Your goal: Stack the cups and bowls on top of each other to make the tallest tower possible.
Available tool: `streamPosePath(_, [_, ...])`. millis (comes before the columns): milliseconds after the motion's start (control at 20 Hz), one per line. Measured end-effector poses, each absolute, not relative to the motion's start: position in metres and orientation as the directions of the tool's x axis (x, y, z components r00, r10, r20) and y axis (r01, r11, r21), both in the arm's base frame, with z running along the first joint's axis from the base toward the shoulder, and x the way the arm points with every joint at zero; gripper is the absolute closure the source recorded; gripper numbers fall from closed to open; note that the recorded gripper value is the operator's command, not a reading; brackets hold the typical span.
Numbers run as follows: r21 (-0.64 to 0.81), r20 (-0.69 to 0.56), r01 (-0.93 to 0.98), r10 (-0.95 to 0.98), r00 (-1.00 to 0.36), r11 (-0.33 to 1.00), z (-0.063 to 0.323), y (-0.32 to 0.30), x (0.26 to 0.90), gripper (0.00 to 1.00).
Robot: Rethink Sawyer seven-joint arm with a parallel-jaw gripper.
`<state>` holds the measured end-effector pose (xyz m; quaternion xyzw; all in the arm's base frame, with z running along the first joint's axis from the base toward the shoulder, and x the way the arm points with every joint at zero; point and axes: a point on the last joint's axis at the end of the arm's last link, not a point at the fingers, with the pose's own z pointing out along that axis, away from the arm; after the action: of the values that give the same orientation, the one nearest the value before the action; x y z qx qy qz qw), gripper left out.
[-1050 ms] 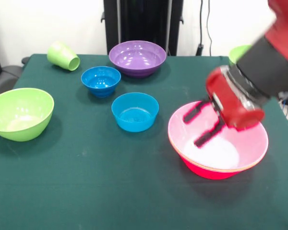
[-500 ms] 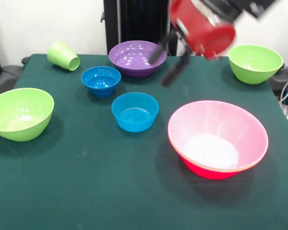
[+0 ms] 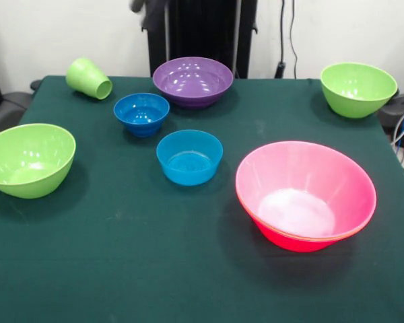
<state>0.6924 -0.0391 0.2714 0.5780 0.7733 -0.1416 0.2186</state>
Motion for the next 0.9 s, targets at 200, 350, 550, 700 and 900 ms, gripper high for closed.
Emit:
streamPosePath(200, [0.037,-0.471,0.969,0.859,-0.199,0.245,0.272,-0.064,0.653,0.0])
streamPosePath(350, [0.022,-0.44,0.98,0.882,-0.17,0.2,0.265,-0.077,0.616,0.0])
streamPosePath(550, [0.001,-0.408,0.984,0.898,-0.162,0.178,0.252,-0.076,0.58,0.0])
streamPosePath(700, [0.011,-0.384,0.983,0.908,-0.167,0.185,0.238,-0.068,0.557,0.0])
streamPosePath(900, [0.047,-0.369,0.975,0.91,-0.186,0.218,0.225,-0.066,0.546,0.0])
